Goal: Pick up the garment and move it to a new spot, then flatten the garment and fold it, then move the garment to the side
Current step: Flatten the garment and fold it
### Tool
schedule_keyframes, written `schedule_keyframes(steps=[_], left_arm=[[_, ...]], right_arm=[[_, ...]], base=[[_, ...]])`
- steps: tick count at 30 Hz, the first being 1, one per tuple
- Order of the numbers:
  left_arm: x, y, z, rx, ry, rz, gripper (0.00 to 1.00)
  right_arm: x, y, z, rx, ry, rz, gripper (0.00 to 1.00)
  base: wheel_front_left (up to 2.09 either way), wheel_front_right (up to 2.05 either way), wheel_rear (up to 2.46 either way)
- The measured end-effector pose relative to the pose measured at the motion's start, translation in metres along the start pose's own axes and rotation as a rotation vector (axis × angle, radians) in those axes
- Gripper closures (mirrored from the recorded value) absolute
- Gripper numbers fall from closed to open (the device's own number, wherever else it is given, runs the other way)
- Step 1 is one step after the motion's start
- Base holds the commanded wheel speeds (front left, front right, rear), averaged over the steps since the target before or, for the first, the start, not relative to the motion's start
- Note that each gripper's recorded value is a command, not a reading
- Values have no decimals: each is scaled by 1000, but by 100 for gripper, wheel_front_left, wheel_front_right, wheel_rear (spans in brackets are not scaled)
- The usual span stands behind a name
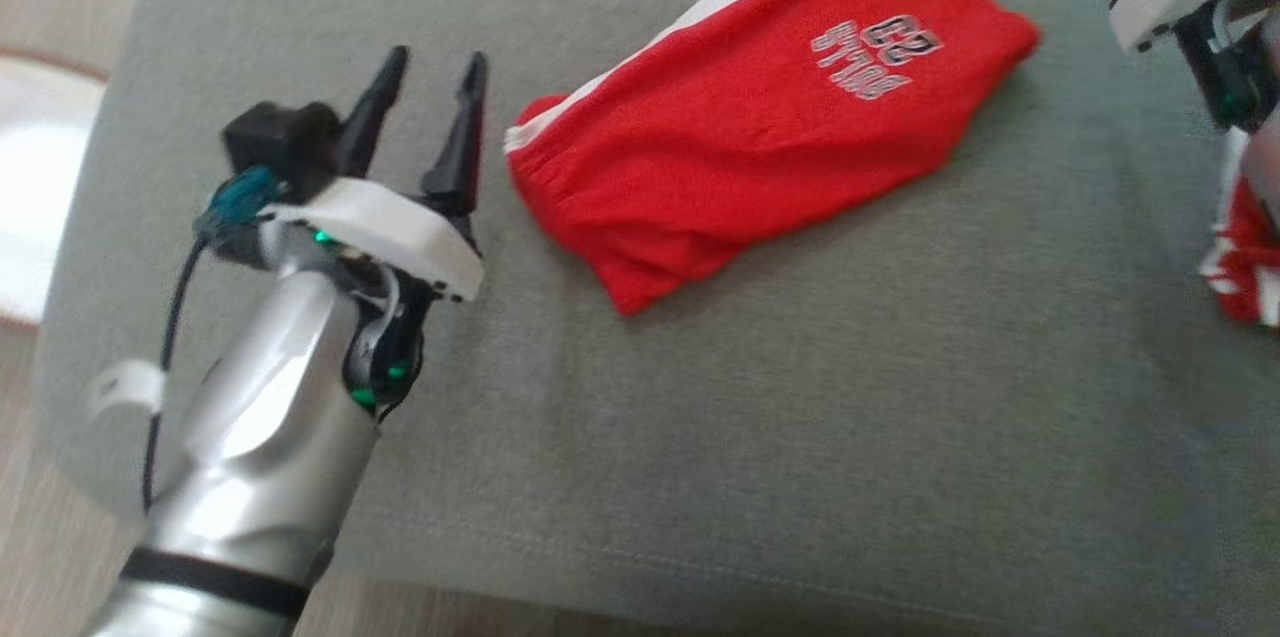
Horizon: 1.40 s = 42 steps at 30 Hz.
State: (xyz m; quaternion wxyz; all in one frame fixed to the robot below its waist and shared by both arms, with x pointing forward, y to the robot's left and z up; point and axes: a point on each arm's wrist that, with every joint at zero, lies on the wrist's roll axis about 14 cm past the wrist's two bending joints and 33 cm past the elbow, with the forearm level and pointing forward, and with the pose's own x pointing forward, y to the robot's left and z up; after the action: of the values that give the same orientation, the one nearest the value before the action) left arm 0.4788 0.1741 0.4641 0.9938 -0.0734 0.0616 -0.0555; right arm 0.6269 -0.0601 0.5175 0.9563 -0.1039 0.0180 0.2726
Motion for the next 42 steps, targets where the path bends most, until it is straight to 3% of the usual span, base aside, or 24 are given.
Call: schedule_keyframes(steps=[6,16,25,31,42], left_arm=[[-10,-12,37,-55,-139,7,0],[-41,-48,49,-73,-220,-38,0],[-68,-64,25,-40,-176,-51,0],[-80,-66,12,-38,-146,-44,0],[-85,-56,14,-35,-157,-18,0]], right_arm=[[-51,-26,48,86,-179,-111,0],[-150,0,-2,203,-146,-252,0],[-209,29,-28,301,-129,-373,0],[-230,41,-42,319,-100,-406,0],[-225,44,-35,319,-101,-398,0]], base=[[0,0,0],[0,0,0],[0,0,0],[0,0,0],[0,0,0]])
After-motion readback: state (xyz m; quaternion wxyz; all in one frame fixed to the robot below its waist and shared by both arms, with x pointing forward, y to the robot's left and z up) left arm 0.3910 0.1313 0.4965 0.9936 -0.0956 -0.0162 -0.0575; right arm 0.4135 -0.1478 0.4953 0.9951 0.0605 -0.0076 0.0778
